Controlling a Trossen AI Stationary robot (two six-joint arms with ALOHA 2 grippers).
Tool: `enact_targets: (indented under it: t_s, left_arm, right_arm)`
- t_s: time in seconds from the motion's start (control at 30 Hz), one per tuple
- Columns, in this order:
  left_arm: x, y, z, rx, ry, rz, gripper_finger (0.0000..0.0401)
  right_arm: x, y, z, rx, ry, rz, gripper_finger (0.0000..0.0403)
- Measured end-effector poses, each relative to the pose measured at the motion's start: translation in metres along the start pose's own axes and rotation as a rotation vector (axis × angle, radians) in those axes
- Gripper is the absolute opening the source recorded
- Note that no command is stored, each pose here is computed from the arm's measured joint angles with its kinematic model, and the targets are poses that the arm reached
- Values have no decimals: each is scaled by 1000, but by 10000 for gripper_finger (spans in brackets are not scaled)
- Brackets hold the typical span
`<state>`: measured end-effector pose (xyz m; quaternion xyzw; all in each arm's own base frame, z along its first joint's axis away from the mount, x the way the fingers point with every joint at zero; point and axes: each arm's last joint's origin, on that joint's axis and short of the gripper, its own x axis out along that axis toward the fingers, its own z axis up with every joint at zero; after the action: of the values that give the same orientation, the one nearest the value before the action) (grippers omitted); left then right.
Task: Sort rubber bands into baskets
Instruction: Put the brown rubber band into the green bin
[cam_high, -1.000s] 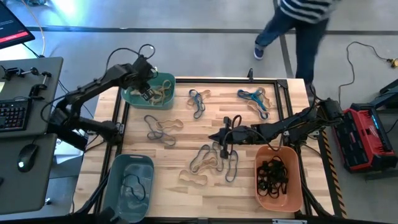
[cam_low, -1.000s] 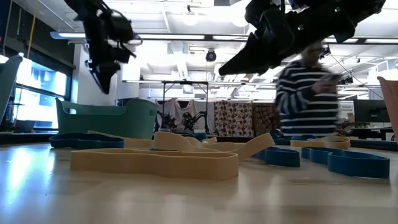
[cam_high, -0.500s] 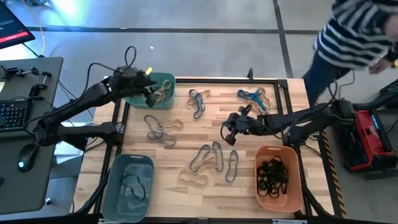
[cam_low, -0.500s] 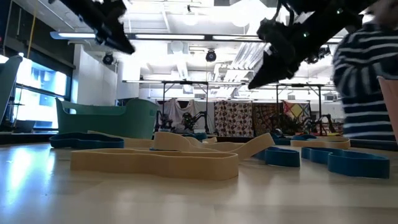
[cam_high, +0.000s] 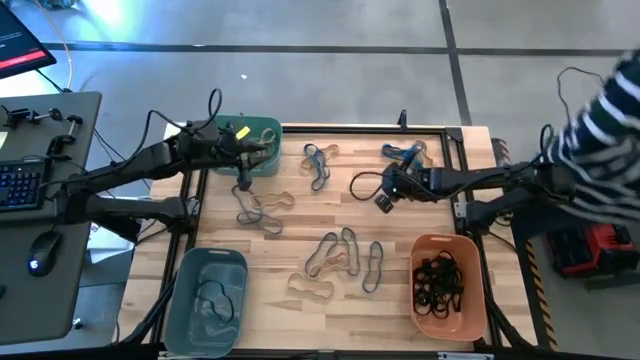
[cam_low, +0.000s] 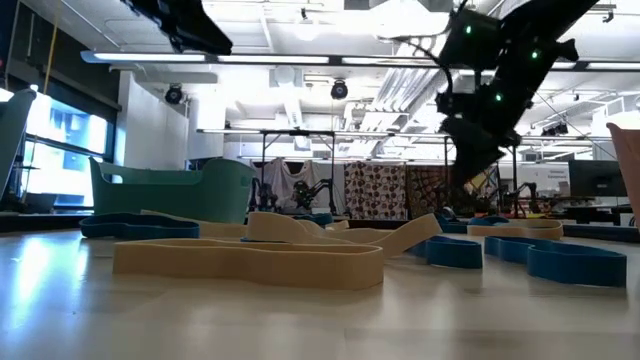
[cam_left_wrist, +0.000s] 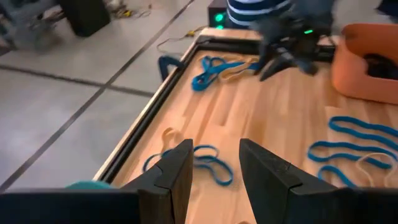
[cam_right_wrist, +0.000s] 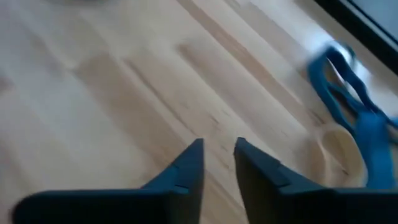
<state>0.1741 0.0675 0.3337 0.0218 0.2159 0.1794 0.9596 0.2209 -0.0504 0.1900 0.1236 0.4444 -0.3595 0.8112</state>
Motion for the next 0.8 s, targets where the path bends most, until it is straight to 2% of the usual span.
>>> enact_targets:
  t_s: [0.13,0.27,0.47,0.8]
  left_arm:
    - [-1,-8,5,51,-44,-38,124]
    - [-1,-15,9,68,-86,-96,124]
    - [5,-23,11,62,-106,-207,124]
    - [21,-35,9,93,-72,-257,124]
  right_arm:
    - [7,-19,1,84,61,-73,133]
    - [12,-35,4,129,95,-121,155]
    - [25,-56,6,150,158,-145,156]
    - [61,-78,4,170,293,-144,156]
